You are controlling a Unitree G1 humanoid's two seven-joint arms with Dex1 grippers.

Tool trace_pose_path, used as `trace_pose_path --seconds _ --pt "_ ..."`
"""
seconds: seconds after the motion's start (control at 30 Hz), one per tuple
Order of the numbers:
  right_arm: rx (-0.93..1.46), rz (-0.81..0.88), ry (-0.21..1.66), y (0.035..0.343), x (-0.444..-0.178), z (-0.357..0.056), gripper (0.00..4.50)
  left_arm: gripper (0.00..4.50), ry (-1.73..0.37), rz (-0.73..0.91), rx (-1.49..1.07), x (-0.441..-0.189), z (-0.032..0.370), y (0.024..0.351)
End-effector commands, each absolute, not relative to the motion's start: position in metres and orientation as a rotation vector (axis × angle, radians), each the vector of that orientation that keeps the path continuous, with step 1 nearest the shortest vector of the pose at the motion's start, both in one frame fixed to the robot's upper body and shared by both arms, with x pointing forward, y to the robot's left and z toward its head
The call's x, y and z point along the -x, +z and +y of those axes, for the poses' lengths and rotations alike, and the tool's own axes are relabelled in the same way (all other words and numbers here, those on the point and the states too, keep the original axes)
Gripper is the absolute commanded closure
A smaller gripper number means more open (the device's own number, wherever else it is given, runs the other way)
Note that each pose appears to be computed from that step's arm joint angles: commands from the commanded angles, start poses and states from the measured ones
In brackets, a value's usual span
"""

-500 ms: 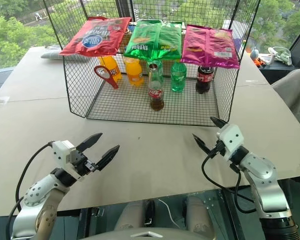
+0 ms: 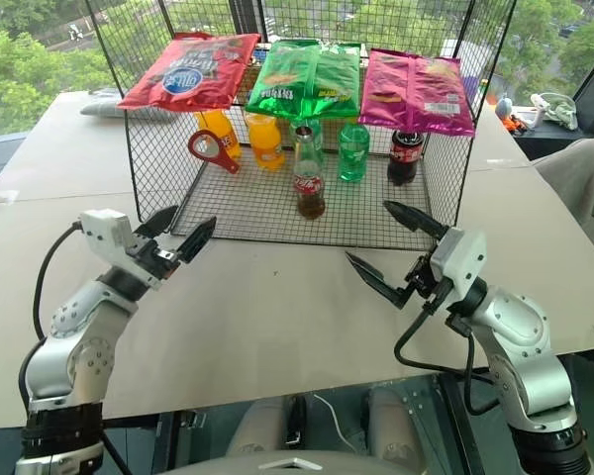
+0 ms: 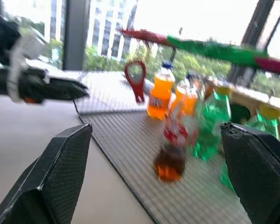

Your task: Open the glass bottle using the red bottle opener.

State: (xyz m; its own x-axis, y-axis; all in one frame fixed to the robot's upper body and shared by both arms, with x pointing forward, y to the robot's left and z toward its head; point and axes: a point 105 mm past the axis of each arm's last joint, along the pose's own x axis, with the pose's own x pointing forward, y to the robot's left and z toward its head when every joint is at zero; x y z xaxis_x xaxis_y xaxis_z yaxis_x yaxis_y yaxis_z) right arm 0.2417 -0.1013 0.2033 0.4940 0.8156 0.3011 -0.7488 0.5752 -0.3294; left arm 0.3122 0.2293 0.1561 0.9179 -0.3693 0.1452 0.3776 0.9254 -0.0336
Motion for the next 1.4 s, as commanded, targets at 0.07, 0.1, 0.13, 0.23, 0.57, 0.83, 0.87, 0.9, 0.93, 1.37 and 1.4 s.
trace_pose_path --seconds 0.07,0.1,0.13,0.23,0.57,0.83,0.87,0.9,0.93,1.37,1.4 --pt "0.136 -0.535 1.001 0.230 -0.227 -0.089 0.07 0.00 -0.348 -0.153 0.010 -0.333 0.237 0.174" --pt "0.140 -0.533 1.002 0.231 -0.227 -0.088 0.07 0.00 -0.349 -0.149 0.006 -0.336 0.238 0.175" --pt "0.140 -0.531 1.002 0.232 -0.226 -0.088 0.07 0.00 -0.353 -0.147 0.001 -0.339 0.237 0.176" --pt "0.140 -0.534 1.002 0.235 -0.223 -0.085 0.07 0.00 -0.369 -0.142 -0.009 -0.351 0.235 0.182" --pt "0.171 -0.507 0.971 0.235 -0.224 -0.083 0.07 0.00 -0.420 -0.143 -0.088 -0.387 0.224 0.203" --pt "0.184 -0.484 0.939 0.230 -0.226 -0.085 0.01 0.25 -0.457 -0.179 -0.103 -0.403 0.214 0.220" --pt "0.186 -0.483 0.934 0.229 -0.226 -0.086 0.00 0.50 -0.460 -0.182 -0.103 -0.403 0.213 0.221" --pt "0.187 -0.481 0.930 0.229 -0.226 -0.087 0.00 0.61 -0.462 -0.186 -0.103 -0.404 0.213 0.222" --pt "0.188 -0.479 0.925 0.228 -0.226 -0.087 0.00 1.04 -0.470 -0.190 -0.106 -0.404 0.212 0.223" --pt "0.187 -0.436 0.903 0.215 -0.225 -0.089 0.00 4.48 -0.545 -0.235 -0.093 -0.391 0.210 0.230" --pt "0.186 -0.433 0.902 0.214 -0.225 -0.089 0.00 4.48 -0.552 -0.238 -0.091 -0.389 0.211 0.231"
